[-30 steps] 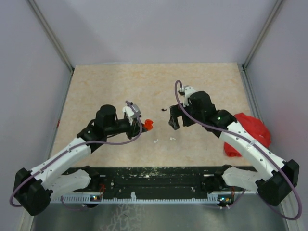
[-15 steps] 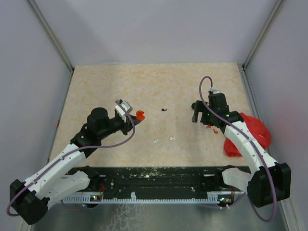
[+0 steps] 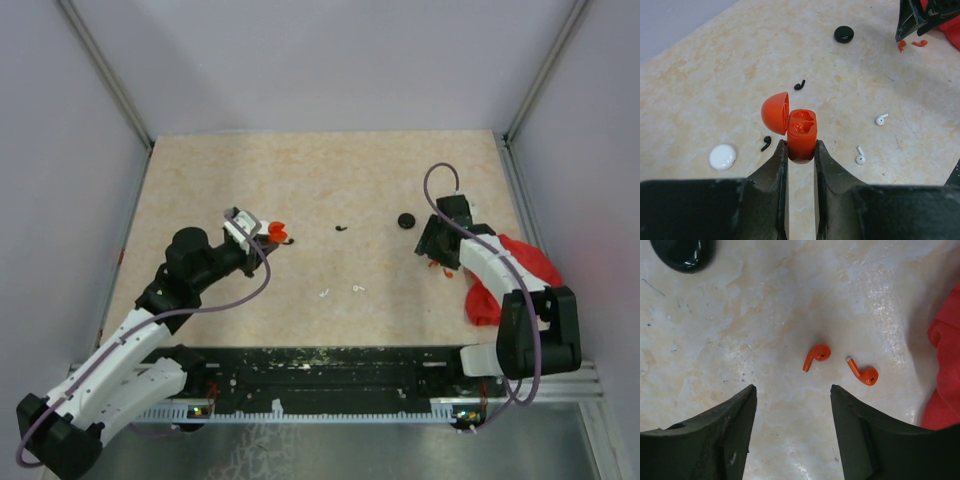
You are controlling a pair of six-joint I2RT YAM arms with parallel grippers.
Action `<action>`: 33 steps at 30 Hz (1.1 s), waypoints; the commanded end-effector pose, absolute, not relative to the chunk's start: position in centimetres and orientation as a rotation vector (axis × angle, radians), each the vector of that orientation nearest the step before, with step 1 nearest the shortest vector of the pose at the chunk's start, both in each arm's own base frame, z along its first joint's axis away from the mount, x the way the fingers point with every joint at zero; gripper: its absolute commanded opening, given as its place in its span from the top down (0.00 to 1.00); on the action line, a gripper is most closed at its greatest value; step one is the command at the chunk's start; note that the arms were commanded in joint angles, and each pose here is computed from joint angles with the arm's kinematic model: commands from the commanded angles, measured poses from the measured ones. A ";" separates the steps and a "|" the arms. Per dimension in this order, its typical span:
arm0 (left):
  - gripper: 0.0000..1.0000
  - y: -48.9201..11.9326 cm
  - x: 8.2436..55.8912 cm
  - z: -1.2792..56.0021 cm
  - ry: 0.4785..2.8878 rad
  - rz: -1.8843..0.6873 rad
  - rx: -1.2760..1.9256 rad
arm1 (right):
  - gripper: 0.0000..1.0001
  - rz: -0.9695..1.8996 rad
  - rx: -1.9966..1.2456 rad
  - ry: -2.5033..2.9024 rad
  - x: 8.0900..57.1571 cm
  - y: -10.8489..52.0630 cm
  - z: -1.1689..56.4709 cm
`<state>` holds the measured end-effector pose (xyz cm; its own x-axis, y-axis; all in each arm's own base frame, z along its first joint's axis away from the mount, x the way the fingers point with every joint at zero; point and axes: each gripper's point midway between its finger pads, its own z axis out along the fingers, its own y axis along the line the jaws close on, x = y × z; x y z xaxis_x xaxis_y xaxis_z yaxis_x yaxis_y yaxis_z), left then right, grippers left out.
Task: Insert the wireless bluetooth earbuds into the charging case
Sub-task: Pick up the earbud from the center of the board.
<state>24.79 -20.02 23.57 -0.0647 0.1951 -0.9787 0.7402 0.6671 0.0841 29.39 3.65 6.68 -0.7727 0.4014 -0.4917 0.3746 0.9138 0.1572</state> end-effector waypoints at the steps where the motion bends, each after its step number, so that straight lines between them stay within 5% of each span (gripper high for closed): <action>1: 0.99 -19.1 25.4 24.3 1.568 -0.484 0.772 | 0.42 0.021 0.640 2.484 31.2 2.6 5.9; 17: 0.99 -19.0 25.9 23.6 1.591 -0.493 0.777 | 0.64 -0.075 0.707 2.496 32.2 1.1 3.2; 33: 0.99 -19.2 25.8 23.4 1.598 -0.510 0.790 | 0.68 -0.114 0.693 2.519 32.0 0.8 2.6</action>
